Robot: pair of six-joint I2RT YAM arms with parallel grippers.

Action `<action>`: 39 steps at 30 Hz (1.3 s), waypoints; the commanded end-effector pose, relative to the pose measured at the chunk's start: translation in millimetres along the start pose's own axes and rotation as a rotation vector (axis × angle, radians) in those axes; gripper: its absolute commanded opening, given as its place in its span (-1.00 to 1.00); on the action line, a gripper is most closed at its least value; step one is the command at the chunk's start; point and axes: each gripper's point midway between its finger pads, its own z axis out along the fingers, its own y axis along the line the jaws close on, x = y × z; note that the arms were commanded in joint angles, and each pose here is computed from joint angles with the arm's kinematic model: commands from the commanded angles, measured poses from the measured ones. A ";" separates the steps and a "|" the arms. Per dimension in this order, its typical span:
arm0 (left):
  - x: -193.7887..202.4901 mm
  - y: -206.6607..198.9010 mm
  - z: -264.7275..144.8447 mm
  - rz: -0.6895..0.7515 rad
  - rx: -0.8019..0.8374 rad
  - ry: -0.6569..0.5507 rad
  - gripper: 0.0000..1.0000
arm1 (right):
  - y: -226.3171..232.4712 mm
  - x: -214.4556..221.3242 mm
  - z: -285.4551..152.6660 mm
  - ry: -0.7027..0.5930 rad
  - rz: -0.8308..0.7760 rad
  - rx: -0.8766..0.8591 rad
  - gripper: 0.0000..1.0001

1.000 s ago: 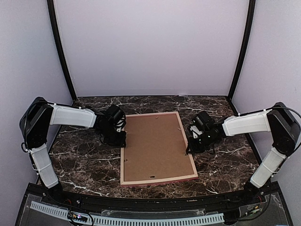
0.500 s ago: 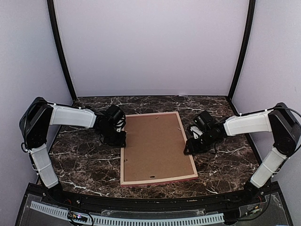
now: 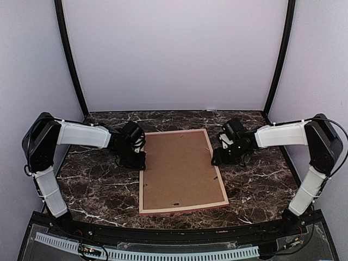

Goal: Put the photo into the frame
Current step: Press the fastener onto the backboard.

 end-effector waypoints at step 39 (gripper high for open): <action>19.7 -5.4 6.7 0.116 -0.009 0.064 -0.55 | -20.4 -91.1 63.1 -0.048 -0.088 -0.006 -0.20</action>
